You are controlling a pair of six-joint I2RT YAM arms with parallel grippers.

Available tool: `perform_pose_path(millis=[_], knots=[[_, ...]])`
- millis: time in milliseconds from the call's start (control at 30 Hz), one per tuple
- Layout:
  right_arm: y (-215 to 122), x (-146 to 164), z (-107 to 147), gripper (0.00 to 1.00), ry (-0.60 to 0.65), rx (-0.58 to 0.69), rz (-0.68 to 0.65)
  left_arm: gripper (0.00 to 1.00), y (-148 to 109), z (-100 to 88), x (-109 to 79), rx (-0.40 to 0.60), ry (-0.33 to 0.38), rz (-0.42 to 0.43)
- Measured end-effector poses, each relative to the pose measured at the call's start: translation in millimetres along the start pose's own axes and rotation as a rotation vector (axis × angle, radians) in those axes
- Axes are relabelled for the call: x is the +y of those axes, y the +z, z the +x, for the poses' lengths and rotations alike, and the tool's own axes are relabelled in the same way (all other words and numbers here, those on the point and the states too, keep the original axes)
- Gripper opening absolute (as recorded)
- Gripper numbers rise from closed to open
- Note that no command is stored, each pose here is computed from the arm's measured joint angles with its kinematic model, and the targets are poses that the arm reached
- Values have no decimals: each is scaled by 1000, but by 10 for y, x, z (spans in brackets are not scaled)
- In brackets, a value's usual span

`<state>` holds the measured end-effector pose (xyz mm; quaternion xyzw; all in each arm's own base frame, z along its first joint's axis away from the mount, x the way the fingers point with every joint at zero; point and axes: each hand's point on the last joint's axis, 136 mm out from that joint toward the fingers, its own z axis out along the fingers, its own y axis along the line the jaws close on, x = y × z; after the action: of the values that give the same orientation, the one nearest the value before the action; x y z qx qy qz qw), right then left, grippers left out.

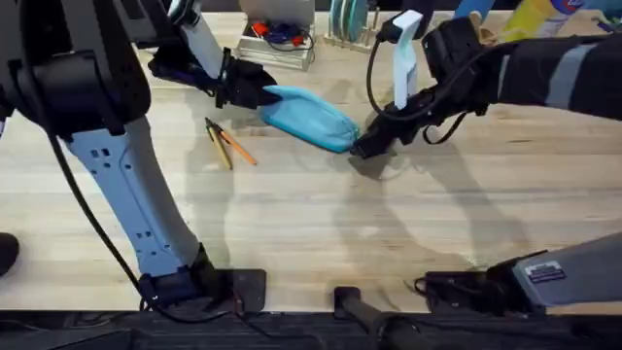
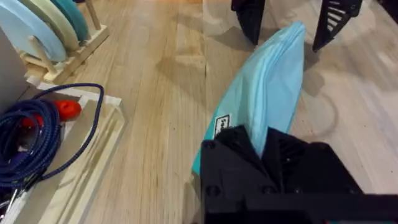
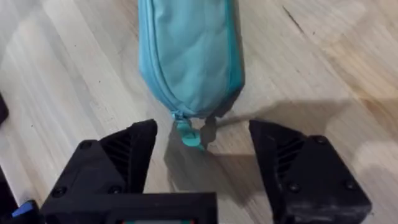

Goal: Unzip the bag, pick up the pens from the table one at a time and place them inside, then zip the bag closed.

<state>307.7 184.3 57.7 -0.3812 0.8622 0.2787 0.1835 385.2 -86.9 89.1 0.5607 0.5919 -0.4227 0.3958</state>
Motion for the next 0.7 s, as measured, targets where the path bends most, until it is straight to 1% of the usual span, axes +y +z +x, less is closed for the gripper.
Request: perform_pose_path(millis=[100,300,533,567,633,667,700], knots=[[0,2,5,848,1,2,-1,42,0,0,0,0,0,0],[0,5,7,837,2,3,-2,42,0,0,0,0,0,0],[36,72,-3,793,-15,10,-13,42,0,0,0,0,0,0],[44,85,-6,775,-18,12,-15,42,0,0,0,0,0,0],[56,106,-10,695,-24,13,-19,42,0,0,0,0,0,0],[58,113,-12,648,-27,14,-20,42,0,0,0,0,0,0],[60,116,-13,568,-26,14,-21,42,0,0,0,0,0,0]])
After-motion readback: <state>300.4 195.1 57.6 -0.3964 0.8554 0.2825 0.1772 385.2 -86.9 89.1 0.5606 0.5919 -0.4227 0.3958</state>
